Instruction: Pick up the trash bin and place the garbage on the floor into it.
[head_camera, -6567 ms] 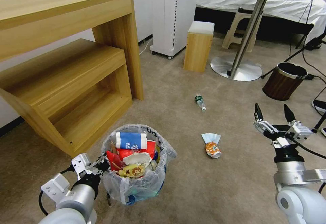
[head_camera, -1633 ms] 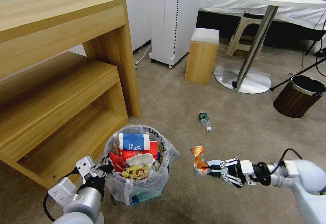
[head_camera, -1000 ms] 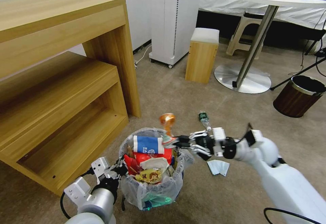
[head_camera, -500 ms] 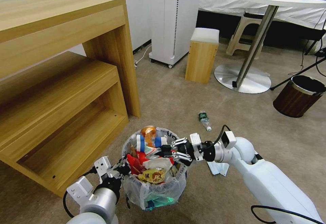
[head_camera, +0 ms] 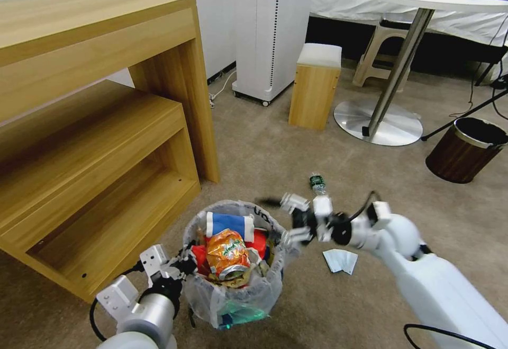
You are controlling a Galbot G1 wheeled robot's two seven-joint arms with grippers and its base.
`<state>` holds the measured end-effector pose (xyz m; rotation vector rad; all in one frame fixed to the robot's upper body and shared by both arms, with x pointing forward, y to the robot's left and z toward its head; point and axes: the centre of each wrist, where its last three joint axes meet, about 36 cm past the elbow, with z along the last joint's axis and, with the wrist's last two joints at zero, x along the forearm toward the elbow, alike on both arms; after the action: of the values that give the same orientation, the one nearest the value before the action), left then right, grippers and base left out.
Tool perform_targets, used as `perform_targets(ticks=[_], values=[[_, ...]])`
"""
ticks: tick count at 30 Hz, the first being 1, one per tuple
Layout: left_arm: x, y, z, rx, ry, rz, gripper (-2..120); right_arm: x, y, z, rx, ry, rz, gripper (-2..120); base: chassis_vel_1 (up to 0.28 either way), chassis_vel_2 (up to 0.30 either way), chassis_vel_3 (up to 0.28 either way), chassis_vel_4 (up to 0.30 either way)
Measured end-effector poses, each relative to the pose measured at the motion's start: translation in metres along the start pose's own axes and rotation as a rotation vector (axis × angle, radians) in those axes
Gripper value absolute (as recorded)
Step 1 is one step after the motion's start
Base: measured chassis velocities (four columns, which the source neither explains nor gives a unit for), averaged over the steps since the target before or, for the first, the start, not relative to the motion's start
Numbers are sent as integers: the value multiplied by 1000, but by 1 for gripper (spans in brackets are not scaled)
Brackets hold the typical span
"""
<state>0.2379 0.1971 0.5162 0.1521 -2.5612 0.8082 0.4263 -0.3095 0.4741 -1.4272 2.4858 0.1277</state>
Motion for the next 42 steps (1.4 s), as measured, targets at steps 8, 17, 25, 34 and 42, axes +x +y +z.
perform_targets(ticks=[8,17,25,34,42], values=[[-2,5,-7,-7,-19,-11,3,66,43,-13,177,34,634,100,0,0,0,0],[-5,9,-8,-7,17,-31,3,109,70,4,253,42,852,100,0,0,0,0],[-7,13,-9,12,25,-38,3,119,87,23,254,16,900,100,0,0,0,0],[-6,14,-10,22,16,-38,3,115,94,32,217,9,899,100,0,0,0,0],[-1,13,-10,30,13,-31,3,113,95,36,206,12,873,100,-42,6,43,-19]])
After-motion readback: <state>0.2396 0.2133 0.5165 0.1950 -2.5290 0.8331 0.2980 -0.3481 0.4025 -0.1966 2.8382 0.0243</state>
